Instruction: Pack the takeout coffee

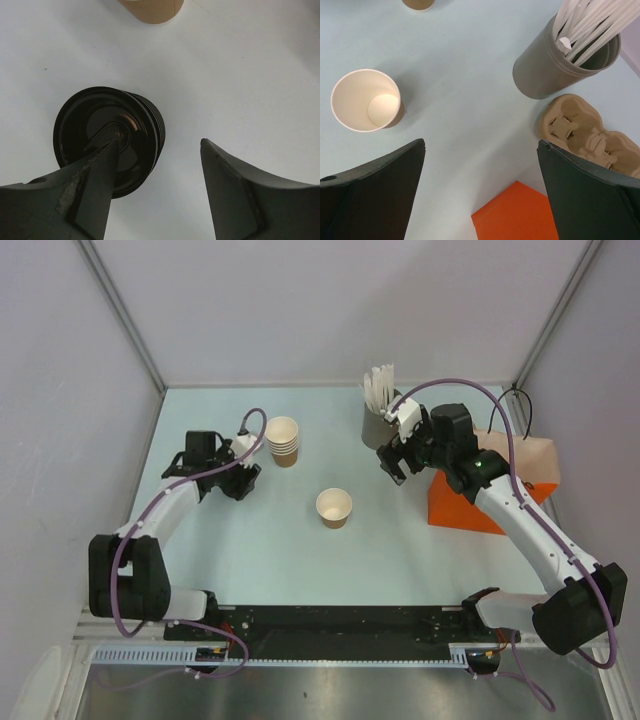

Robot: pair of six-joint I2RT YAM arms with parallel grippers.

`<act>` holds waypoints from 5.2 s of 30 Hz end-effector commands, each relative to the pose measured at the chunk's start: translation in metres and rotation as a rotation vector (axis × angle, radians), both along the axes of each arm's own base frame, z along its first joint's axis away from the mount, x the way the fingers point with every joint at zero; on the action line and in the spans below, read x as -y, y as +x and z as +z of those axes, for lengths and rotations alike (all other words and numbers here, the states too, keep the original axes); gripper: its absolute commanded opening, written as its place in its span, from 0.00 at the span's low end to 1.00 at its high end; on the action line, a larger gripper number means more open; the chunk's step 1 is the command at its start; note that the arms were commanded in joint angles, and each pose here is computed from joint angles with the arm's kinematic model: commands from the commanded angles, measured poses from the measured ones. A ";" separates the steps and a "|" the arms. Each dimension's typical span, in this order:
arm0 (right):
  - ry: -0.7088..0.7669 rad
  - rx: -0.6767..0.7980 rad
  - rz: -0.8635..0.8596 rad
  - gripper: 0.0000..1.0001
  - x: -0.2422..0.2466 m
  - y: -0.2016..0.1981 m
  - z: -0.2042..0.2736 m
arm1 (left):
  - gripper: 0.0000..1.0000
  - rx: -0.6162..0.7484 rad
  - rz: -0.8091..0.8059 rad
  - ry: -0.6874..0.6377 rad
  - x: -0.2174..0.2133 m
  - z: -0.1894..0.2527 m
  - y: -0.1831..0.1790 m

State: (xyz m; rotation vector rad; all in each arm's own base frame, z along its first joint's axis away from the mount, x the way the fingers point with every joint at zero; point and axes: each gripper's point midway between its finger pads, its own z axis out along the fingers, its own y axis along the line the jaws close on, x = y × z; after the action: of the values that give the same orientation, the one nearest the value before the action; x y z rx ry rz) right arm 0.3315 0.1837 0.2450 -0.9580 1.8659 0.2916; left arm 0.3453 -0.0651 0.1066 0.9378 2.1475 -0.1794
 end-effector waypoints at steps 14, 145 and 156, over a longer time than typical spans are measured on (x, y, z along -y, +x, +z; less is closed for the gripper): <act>-0.005 0.010 -0.001 1.00 0.001 0.004 0.000 | 0.52 0.065 0.005 0.001 -0.006 0.010 0.030; 0.008 0.055 0.331 1.00 -0.038 -0.051 0.008 | 0.17 0.065 -0.314 -0.220 0.037 0.110 -0.063; -0.331 0.424 0.736 0.99 -0.101 -0.123 0.002 | 0.18 -0.117 -0.583 -0.269 0.088 0.121 -0.139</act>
State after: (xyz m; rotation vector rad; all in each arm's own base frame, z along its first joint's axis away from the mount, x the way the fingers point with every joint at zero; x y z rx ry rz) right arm 0.2144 0.2751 0.2541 -1.5918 1.3234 0.3730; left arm 0.2356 -0.1332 0.2006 1.2781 1.9422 -0.6836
